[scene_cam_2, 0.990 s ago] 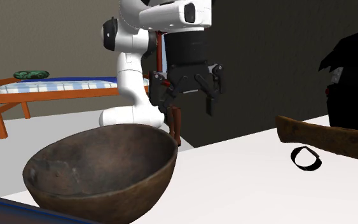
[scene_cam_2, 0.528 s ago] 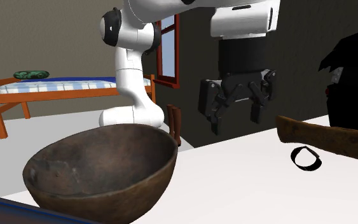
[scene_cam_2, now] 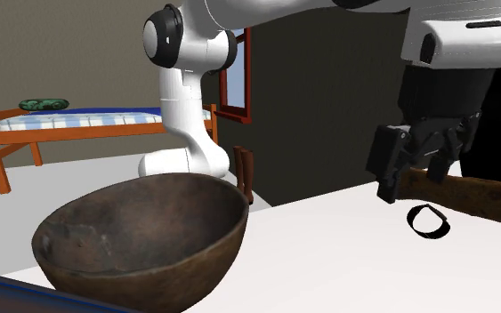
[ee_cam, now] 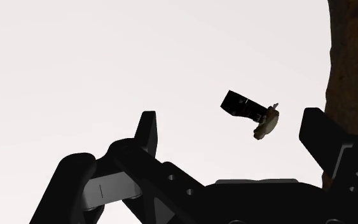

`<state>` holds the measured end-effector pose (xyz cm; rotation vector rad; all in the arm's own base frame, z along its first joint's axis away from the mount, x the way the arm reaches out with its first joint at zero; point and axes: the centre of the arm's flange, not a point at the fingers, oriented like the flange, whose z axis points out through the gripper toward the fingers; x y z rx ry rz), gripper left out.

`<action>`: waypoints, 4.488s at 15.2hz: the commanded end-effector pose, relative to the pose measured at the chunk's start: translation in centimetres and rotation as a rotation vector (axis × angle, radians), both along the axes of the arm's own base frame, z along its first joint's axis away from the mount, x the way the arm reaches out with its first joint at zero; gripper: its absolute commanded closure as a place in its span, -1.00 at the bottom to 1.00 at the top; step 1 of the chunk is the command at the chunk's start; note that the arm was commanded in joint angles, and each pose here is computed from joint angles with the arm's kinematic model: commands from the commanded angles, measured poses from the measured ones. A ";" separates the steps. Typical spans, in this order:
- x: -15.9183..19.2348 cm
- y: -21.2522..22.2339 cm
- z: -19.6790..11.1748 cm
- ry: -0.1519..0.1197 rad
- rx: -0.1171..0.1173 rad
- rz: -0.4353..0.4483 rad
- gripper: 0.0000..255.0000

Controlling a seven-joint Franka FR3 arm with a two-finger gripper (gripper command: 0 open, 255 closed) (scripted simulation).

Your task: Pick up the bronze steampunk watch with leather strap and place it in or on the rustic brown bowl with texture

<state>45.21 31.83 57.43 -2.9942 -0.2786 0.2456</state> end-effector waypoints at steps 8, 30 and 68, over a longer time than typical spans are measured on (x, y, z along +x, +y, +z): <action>0.7 3.4 -3.8 0.015 0.004 0.005 -1.00; 0.5 3.5 -3.0 0.015 0.004 0.005 1.00; 1.3 -7.0 12.6 0.015 0.004 0.005 1.00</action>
